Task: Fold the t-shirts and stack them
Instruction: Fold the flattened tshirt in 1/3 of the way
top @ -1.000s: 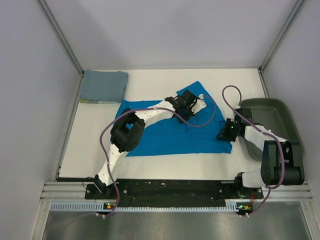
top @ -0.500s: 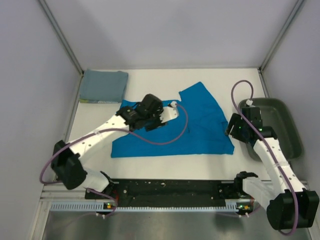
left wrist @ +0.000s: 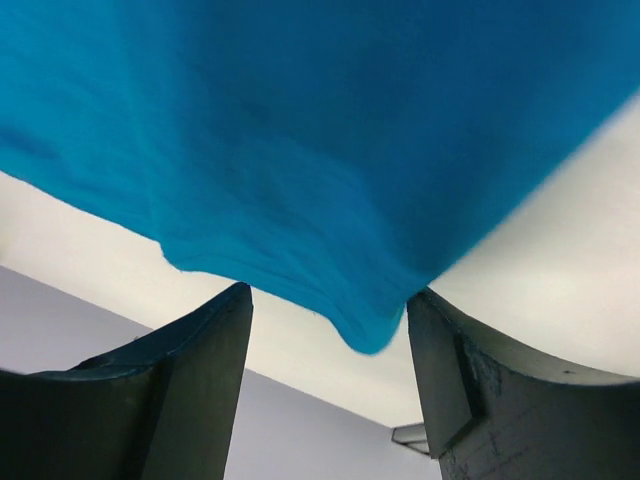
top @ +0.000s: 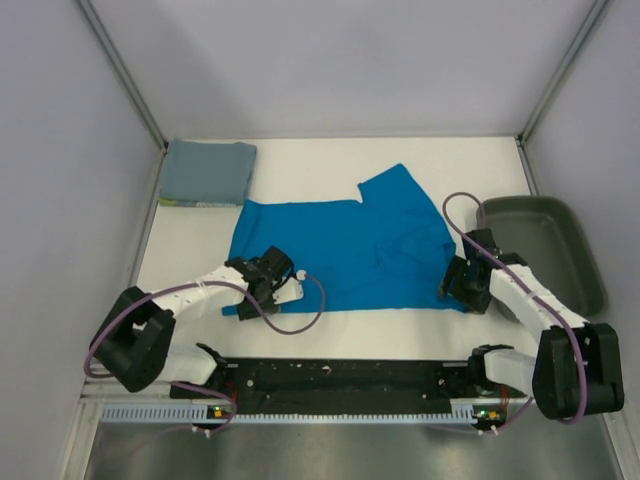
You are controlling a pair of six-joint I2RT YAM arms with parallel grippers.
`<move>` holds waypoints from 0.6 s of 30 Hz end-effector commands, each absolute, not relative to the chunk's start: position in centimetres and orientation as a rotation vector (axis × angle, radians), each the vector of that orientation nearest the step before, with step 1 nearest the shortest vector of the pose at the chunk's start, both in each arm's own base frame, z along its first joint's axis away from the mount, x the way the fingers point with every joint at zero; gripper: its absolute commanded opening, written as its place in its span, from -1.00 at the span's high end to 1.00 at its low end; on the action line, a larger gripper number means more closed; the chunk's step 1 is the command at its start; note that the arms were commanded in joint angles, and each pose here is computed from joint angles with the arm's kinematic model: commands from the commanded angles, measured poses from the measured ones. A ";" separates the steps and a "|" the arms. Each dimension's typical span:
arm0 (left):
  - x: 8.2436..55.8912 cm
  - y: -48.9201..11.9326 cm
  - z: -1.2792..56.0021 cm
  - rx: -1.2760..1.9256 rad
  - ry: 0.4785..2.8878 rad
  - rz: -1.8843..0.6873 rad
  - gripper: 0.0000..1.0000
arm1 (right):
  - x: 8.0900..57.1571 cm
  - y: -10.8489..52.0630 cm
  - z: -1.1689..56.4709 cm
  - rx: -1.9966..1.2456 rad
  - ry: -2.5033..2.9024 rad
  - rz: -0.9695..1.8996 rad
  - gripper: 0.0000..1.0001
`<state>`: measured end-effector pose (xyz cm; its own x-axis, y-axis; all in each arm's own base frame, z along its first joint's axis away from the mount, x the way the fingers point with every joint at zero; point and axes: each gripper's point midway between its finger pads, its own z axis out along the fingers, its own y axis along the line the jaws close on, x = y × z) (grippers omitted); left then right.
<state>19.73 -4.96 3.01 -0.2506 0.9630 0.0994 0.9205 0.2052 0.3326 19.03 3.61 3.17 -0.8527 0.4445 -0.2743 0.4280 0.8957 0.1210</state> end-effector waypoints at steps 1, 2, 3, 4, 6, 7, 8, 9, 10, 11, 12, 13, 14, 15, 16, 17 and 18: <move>22.5 -5.9 2.5 1.663 2.327 0.505 -0.32 | 19.9 3.9 1.4 0.702 2.743 0.084 -0.28; 22.4 -5.9 2.1 1.657 2.338 0.497 -0.23 | 19.7 4.0 1.2 0.704 2.753 0.095 -0.12; 21.9 -5.9 1.7 1.660 2.360 0.471 -0.02 | 19.6 4.2 1.1 0.701 2.766 0.102 0.10; 21.4 -6.0 1.5 1.652 2.389 0.436 0.24 | 19.4 4.4 1.1 0.698 2.773 0.117 0.49; 20.1 -6.2 1.2 1.641 2.445 0.329 0.89 | 19.0 5.2 1.7 0.700 2.778 0.187 1.00; 19.7 -6.2 1.4 1.637 2.450 0.295 1.00 | 18.7 5.6 2.3 0.708 2.770 0.227 1.00; 19.2 -6.1 1.5 1.633 2.453 0.274 1.00 | 18.3 6.1 2.9 0.711 2.770 0.267 1.00; 19.0 -6.0 1.8 1.628 2.439 0.269 1.00 | 18.3 6.5 3.5 0.707 2.753 0.295 1.00; 18.7 -5.8 2.2 1.620 2.428 0.268 1.00 | 18.0 6.8 4.1 0.699 2.750 0.306 1.00; 18.3 -5.6 2.8 1.619 2.416 0.266 1.00 | 17.8 7.1 5.0 0.708 2.750 0.313 1.00; 17.8 -5.3 3.3 1.620 2.414 0.266 1.00 | 17.5 7.4 5.7 0.692 2.754 0.336 1.00; 17.2 -4.9 3.8 1.628 2.415 0.259 1.00 | 17.0 7.7 6.2 0.684 2.763 0.361 1.00; 16.6 -4.7 4.2 1.640 2.416 0.246 1.00 | 16.7 7.9 6.7 0.676 2.762 0.381 1.00; 15.8 -4.4 4.5 1.663 2.421 0.235 1.00 | 16.0 8.0 7.1 0.678 2.777 0.387 1.00; 15.2 -4.1 4.7 1.681 2.430 0.223 1.00 | 15.5 8.1 7.6 0.681 2.776 0.398 1.00; 14.5 -3.7 4.9 1.703 2.443 0.217 1.00 | 15.1 8.1 8.1 0.692 2.769 0.404 1.00; 13.8 -3.3 4.9 1.726 2.462 0.211 1.00 | 14.6 8.0 8.7 0.692 2.762 0.408 1.00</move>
